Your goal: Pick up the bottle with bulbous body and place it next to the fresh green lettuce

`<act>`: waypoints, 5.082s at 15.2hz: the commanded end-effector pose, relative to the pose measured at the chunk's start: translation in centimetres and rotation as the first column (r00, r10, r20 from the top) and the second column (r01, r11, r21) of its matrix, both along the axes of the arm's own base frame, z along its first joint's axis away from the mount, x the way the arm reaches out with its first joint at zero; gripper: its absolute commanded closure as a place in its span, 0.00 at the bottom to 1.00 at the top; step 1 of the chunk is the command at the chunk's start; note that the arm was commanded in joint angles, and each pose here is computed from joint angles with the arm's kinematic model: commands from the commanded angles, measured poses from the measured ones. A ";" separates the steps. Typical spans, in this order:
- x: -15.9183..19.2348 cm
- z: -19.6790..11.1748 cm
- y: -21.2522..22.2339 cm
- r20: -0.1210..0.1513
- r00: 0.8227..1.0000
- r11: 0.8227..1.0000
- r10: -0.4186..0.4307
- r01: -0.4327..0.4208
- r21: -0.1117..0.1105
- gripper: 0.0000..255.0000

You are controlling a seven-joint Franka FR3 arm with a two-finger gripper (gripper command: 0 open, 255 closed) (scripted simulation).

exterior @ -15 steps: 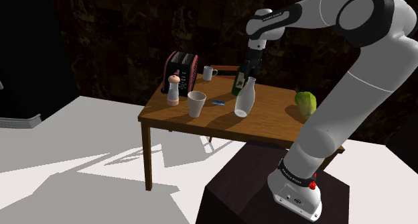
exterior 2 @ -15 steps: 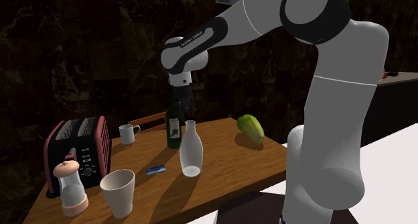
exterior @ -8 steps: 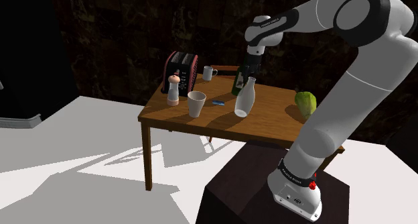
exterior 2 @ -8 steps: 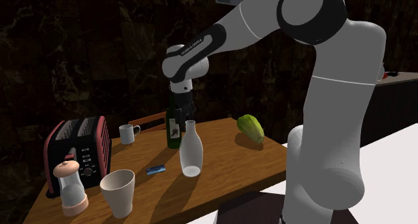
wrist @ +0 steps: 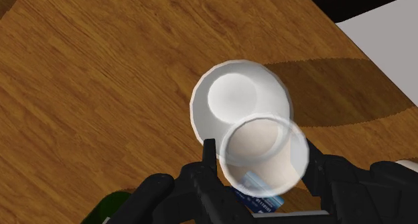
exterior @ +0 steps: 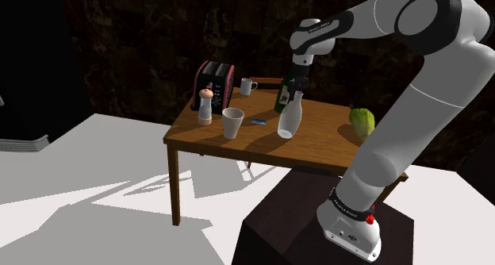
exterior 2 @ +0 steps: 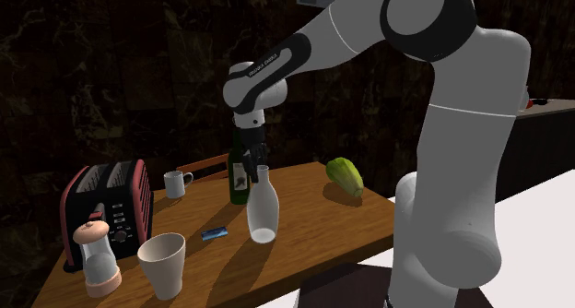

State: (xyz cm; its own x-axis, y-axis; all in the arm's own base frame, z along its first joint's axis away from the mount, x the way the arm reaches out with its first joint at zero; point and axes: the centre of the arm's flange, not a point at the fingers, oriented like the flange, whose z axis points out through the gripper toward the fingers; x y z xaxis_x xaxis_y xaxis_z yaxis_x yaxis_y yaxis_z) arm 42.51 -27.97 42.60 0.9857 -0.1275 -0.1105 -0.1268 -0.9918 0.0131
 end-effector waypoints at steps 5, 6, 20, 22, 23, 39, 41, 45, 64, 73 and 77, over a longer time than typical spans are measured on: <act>0.0 0.0 0.0 0.000 1.000 1.000 0.000 0.000 0.000 1.00; 0.0 0.0 0.0 0.000 1.000 1.000 0.000 0.000 0.000 1.00; 0.0 6.3 0.0 0.000 1.000 1.000 0.000 0.000 0.000 1.00; 0.0 7.4 0.0 0.000 1.000 1.000 0.000 0.000 0.000 1.00; 0.0 7.9 0.0 0.000 1.000 1.000 0.000 0.000 0.000 1.00; 0.0 16.4 0.0 0.000 1.000 1.000 0.000 0.000 0.000 1.00; 0.0 17.4 0.0 0.000 1.000 1.000 0.000 0.000 0.000 1.00; 0.0 19.5 0.0 0.000 1.000 1.000 0.000 0.000 0.000 1.00; 0.0 29.6 0.0 0.000 1.000 1.000 0.000 0.000 0.000 1.00; -2.0 31.3 -3.3 0.000 1.000 1.000 0.000 0.000 0.000 1.00; -4.6 29.8 -7.6 0.000 1.000 1.000 0.000 0.000 0.000 1.00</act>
